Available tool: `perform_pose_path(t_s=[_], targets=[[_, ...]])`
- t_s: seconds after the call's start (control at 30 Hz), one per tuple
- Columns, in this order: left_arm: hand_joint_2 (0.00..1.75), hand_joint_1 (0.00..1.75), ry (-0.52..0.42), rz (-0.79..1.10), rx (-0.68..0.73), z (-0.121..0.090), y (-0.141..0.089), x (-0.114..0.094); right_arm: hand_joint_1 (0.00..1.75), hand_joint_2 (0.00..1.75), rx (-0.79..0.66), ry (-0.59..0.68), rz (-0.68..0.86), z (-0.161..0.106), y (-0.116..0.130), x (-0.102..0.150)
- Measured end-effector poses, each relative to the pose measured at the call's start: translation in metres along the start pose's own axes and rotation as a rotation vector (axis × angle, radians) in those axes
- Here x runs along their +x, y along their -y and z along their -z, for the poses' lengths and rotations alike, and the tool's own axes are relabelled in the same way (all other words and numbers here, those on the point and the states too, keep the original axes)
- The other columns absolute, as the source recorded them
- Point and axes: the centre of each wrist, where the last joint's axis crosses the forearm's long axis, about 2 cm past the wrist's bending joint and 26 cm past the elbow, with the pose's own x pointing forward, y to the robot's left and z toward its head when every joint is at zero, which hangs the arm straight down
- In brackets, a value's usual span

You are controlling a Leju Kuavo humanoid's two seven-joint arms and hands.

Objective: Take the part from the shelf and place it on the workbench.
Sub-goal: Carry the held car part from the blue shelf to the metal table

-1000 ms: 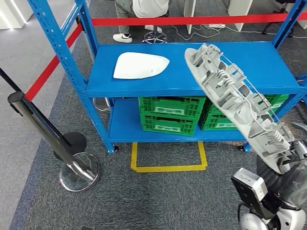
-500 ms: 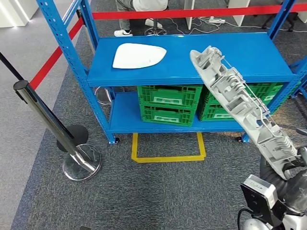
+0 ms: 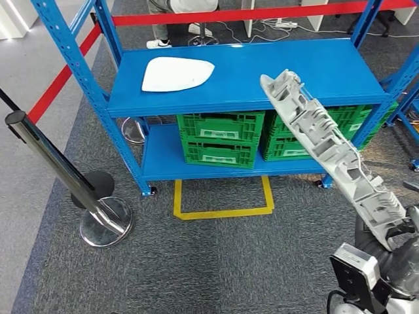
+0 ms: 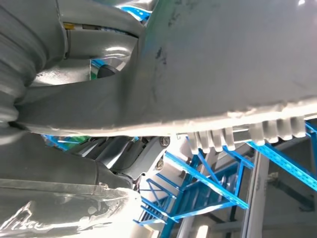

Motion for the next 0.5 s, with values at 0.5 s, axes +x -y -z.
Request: perform_pose_path(t_s=[0.5], targets=[[1.75,0.0,0.006,0.002,0.011,0.0009,0.0016,0.0036,1.75,1.75,-0.01,0.001,0.014,-0.0009,0.0023,0.0]])
